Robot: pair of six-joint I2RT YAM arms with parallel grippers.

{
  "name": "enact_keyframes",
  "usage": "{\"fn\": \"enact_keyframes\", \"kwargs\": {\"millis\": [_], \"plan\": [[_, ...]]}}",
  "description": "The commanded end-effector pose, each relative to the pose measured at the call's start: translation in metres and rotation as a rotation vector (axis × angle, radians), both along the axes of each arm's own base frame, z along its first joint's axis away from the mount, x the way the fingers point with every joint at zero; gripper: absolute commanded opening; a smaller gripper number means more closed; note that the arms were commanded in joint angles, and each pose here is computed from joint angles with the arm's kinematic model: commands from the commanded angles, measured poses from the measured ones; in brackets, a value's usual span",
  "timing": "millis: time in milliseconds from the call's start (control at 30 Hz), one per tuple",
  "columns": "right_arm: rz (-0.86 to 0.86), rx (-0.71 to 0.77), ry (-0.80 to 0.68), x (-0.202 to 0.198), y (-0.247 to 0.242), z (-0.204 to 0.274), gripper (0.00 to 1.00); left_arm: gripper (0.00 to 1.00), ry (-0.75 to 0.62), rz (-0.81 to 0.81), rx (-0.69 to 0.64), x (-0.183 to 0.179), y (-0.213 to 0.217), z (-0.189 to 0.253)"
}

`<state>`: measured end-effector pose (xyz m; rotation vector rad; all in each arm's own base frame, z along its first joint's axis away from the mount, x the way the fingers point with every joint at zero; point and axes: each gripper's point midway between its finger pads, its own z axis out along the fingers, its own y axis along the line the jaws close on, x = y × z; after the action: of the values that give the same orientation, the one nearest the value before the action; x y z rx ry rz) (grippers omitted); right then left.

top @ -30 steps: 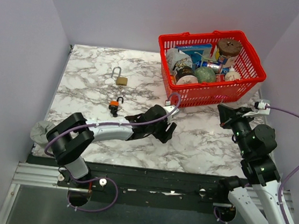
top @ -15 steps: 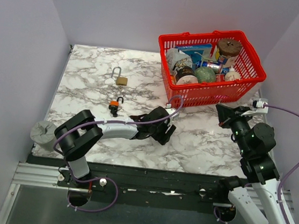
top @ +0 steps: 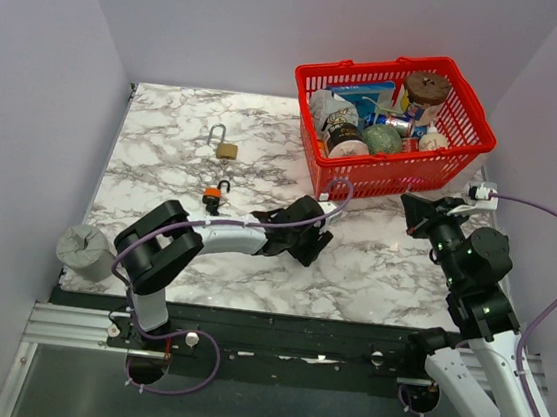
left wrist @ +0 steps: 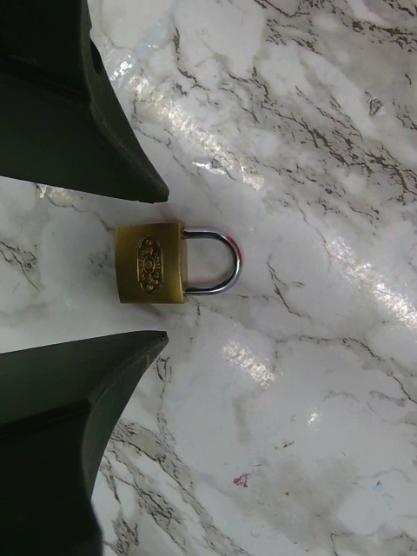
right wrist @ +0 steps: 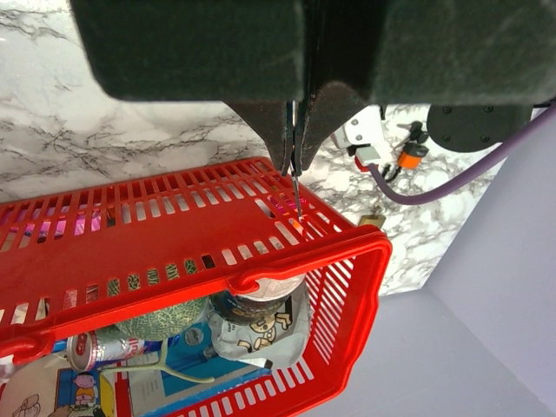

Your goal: Unlock with the key

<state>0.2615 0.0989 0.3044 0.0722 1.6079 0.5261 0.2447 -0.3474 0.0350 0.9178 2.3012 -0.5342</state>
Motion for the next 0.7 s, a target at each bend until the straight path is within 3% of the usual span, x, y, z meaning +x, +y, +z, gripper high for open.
{"fn": "enact_keyframes", "kwargs": {"millis": [0, 433, 533, 667], "plan": [[0.022, -0.014, -0.009, 0.001, 0.004, -0.002, 0.01, 0.67, -0.068, -0.016, 0.110, 0.004, 0.003, -0.007], [0.022, -0.016, -0.008, 0.002, 0.005, -0.003, 0.01, 0.58, -0.054, -0.031, 0.173, -0.002, 0.005, -0.022], [0.022, -0.015, -0.011, 0.001, 0.004, -0.002, 0.01, 0.52, -0.067, -0.002, 0.184, 0.001, 0.009, -0.021], [0.019, -0.021, -0.007, 0.002, 0.004, -0.005, 0.01, 0.36, -0.114, 0.051, 0.148, 0.006, 0.015, -0.009]]}}
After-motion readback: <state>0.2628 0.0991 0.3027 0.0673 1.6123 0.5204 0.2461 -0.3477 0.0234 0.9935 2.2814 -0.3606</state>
